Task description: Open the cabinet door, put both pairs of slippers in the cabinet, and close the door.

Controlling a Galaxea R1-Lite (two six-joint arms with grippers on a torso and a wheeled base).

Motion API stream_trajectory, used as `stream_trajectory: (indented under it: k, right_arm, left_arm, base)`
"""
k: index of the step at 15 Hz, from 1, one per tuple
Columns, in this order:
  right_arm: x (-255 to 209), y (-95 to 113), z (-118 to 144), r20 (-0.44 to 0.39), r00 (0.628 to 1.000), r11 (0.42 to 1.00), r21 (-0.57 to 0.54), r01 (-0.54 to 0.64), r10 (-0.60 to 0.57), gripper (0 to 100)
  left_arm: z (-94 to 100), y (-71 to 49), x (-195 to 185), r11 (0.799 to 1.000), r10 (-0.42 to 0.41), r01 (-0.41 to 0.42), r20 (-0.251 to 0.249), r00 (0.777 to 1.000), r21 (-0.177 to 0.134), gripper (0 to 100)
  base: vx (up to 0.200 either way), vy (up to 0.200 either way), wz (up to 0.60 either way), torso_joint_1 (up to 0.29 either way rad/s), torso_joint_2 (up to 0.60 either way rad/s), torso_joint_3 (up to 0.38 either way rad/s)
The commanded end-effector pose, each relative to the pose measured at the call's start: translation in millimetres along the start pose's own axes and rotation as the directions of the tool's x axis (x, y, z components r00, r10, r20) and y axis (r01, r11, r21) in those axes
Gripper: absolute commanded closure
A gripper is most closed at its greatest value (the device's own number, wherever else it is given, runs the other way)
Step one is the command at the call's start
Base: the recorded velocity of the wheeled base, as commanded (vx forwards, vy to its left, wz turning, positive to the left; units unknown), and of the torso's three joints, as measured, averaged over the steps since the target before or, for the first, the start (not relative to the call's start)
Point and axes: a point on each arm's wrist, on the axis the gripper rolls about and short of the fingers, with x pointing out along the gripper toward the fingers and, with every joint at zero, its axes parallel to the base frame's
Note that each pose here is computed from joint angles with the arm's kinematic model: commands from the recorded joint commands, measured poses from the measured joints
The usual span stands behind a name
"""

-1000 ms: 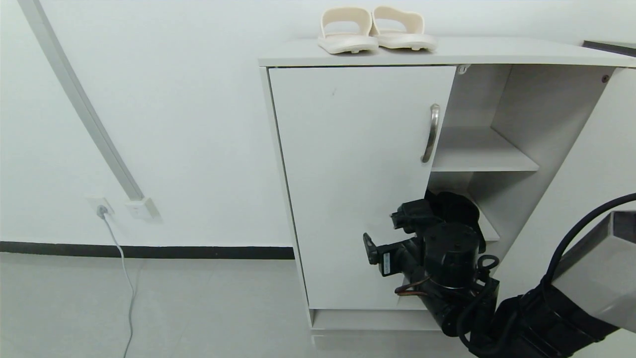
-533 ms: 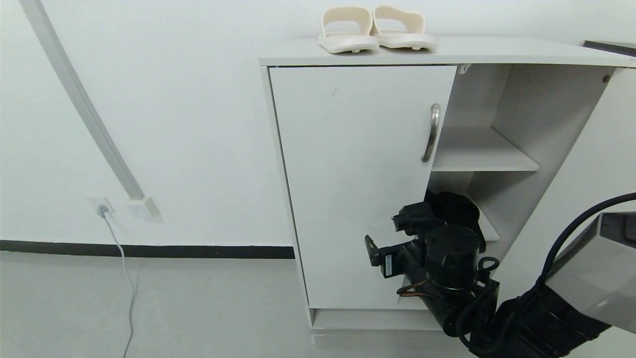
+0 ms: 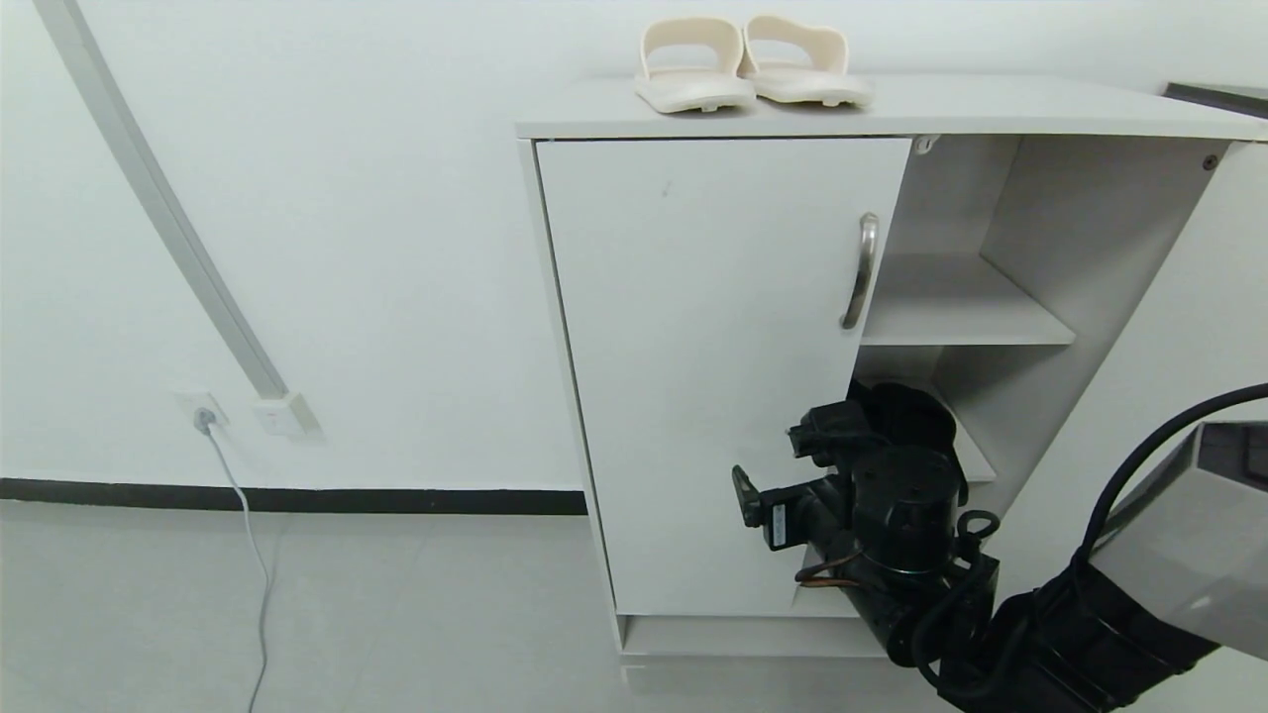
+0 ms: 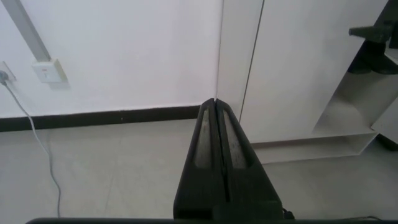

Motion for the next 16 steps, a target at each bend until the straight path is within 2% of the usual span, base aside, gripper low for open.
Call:
stream_trajectory:
  k: [1,7,16]
  right_arm:
    - [0.5,0.1,-2.4,-0.008,1.000,1.000,-0.004,0.000,0.000,0]
    - [2.1,-1.7,-8.6,-0.025,1.000,1.000,-0.008,0.006,-0.006,0]
    - [2.7,-0.8,-9.5,-0.026,1.000,1.000,-0.015,0.008,-0.008,0]
  left_arm:
    - [0.3,0.0,0.1,1.000,0.000,0.000,0.001,1.000,0.000,100]
    - [0.3,0.0,0.1,1.000,0.000,0.000,0.001,1.000,0.000,100]
    - [0.3,0.0,0.1,1.000,0.000,0.000,0.001,1.000,0.000,100]
  base:
    - [0.000,0.000,0.00,0.017,-0.23,-0.325]
    - [0.000,0.000,0.00,0.067,-0.48,-0.359]
    - [0.000,0.000,0.00,0.149,-0.48,-0.328]
